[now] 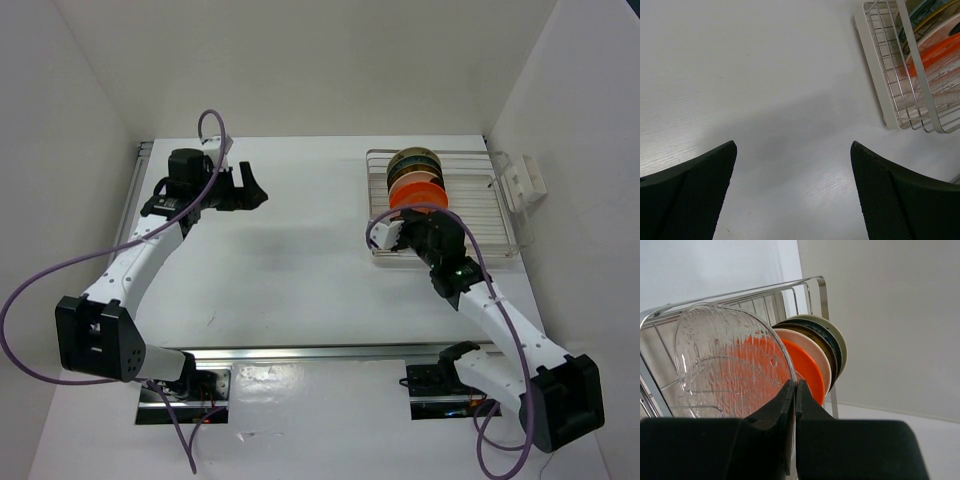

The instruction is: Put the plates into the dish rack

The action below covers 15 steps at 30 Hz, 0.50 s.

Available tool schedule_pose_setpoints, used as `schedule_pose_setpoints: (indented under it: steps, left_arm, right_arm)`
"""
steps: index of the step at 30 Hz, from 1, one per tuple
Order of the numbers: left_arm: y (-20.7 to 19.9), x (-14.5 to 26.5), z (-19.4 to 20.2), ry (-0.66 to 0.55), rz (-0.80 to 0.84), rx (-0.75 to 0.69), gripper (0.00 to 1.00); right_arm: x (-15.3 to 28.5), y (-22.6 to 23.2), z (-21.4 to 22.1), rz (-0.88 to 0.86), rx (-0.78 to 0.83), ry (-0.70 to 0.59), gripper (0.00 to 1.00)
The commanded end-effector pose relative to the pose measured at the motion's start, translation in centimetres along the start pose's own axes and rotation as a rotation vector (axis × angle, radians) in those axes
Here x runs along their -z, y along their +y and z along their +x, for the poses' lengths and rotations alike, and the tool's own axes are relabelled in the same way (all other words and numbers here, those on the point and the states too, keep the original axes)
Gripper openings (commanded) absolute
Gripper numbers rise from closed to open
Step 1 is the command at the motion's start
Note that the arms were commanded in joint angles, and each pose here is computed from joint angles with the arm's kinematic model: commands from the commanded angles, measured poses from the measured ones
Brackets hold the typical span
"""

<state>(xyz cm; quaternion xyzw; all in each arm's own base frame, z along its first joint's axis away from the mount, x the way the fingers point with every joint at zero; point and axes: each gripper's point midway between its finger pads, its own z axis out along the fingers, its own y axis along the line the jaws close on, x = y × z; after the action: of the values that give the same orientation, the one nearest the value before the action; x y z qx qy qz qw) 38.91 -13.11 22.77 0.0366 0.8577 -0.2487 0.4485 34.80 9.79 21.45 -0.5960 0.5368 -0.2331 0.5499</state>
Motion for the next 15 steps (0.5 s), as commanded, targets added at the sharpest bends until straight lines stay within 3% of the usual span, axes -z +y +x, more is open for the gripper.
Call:
schedule_pose_setpoints:
  steps: [1,2,7,11,12,15]
  left_arm:
    - [-0.9,0.8,-1.1,-0.047,0.037,-0.021,1.0]
    - [-0.9,0.8,-1.1,-0.047,0.037,-0.021,1.0]
    - [-0.6,0.9,-1.5,-0.059,0.032,-0.02,1.0]
    - [-0.6,1.0,-1.3,-0.059,0.032,-0.02,1.0]
    - [-0.6,1.0,-1.3,-0.059,0.032,-0.02,1.0]
    - [-0.3,1.0,-1.2,-0.06,0.035,-0.017,1.0]
  right_arm:
    - [0.9,0.8,1.3,-0.036,-0.024,0.07,0.05]
    - [1.1,0.6,1.2,-0.025,-0.045,0.067,0.15]
    - [2.4,-0.7,2.0,0.063,-0.138,0.127,0.34]
    - [3.5,-1.0,2.0,0.086,-0.228,0.14,0.39]
    - [3.8,-0.9,2.2,0.093,-0.254,0.148,0.5]
    - [5.0,-2.4,1.4,0.154,-0.322,0.117,0.52]
